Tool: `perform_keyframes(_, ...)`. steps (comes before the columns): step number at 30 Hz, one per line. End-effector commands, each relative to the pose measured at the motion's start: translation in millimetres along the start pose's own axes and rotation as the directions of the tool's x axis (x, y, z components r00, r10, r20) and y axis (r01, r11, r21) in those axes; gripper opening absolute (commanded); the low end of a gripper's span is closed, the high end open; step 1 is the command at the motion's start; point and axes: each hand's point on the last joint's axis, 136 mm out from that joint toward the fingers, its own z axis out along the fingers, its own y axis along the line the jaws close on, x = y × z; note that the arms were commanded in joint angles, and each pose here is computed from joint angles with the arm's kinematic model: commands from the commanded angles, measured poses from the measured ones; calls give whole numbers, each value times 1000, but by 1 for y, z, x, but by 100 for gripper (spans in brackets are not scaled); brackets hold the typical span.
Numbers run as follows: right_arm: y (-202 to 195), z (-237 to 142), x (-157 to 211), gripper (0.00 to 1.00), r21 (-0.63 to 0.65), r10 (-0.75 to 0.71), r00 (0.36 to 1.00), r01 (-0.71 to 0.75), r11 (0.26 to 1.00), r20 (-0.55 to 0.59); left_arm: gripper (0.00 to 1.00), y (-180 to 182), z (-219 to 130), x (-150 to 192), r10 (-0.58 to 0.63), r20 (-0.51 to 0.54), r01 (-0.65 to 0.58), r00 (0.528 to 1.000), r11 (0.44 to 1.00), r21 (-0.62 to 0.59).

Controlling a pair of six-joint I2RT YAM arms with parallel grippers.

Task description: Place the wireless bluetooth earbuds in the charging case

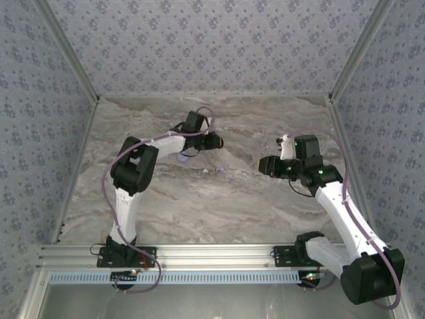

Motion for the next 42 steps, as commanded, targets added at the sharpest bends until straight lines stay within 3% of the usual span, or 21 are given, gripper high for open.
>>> perform_keyframes(1,-3,-2,6,29,12,19,1000,-19,1000,-7,10,-3,4,-5,5,-15,-5,1000,1000,14)
perform_keyframes(9,-5,-2,8,29,21,19,1000,-19,1000,-11,18,9,11,-4,-9,-37,7,999,999,-37)
perform_keyframes(16,-6,-3,8,29,28,17,1000,-16,999,-8,48,12,7,-6,11,-36,-13,999,998,-61)
perform_keyframes(22,-7,-3,11,29,34,17,1000,-16,999,-11,67,8,-13,-14,54,11,-53,998,994,-96)
perform_keyframes(32,-15,0,16,31,55,20,999,-18,998,-25,70,5,-94,-35,192,100,-156,976,945,-287)
perform_keyframes(42,-19,1,18,32,68,19,999,-17,998,-32,71,43,-145,-13,189,62,-133,980,854,-502)
